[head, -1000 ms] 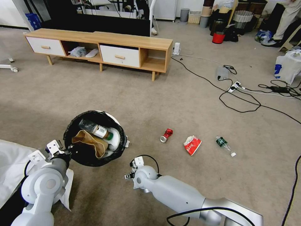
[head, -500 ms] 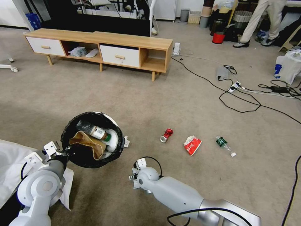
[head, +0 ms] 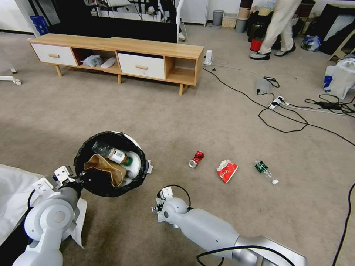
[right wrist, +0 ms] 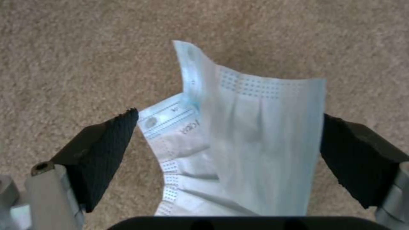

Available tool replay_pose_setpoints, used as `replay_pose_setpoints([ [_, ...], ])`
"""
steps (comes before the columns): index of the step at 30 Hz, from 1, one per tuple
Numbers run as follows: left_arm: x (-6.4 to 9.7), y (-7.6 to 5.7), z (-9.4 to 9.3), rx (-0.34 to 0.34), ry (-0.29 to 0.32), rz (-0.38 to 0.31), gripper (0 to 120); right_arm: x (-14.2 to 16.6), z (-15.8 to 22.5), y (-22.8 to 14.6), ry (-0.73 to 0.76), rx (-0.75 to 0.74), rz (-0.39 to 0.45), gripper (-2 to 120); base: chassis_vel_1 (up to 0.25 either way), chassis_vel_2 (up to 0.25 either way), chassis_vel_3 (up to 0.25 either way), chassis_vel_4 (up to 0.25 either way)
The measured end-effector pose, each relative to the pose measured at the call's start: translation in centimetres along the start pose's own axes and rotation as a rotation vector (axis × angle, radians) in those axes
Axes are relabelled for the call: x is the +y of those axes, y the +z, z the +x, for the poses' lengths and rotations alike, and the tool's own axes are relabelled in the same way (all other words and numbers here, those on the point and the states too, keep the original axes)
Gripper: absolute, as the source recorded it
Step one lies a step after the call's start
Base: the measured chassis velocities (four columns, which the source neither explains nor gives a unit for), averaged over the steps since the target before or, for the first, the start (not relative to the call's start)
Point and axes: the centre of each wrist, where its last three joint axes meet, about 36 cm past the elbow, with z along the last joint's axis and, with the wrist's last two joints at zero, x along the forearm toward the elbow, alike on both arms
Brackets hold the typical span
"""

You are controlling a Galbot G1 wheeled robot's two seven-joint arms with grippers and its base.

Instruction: Pick up the trash bin and place the garbage on the floor into it.

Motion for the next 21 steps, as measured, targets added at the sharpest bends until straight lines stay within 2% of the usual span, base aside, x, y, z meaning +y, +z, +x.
replay_pose_setpoints([
  [7,0.1,0.22,0.0,0.003,-0.005,0.004,0,0.49,0.07,-0.02,-0.007,-0.003,0.007,98,0.0,0.0,0.0,0.0],
  [9,0.15,0.22,0.01,0.003,-0.006,0.004,0,0.61,0.08,-0.03,-0.009,-0.004,0.01,95,0.0,0.0,0.0,0.0],
  [12,0.24,0.16,0.11,0.001,-0.008,0.0,0,0.67,-0.1,0.05,-0.015,-0.009,0.008,81,0.0,0.0,0.0,0.0],
  [16,0.26,0.15,0.18,0.001,-0.007,-0.002,0,0.58,-0.18,0.12,-0.014,-0.014,0.006,72,0.0,0.0,0.0,0.0],
  [18,0.25,0.15,0.27,0.0,-0.006,-0.003,0,0.39,-0.26,0.25,-0.01,-0.016,0.004,60,0.0,0.0,0.0,0.0],
  [19,0.25,0.15,0.27,0.0,-0.006,-0.003,0,0.39,-0.26,0.25,-0.01,-0.016,0.004,60,0.0,0.0,0.0,0.0],
  [21,0.19,0.14,0.36,0.0,-0.004,-0.005,0,0.31,-0.3,0.28,-0.009,-0.018,0.001,49,0.0,0.0,0.0,0.0],
])
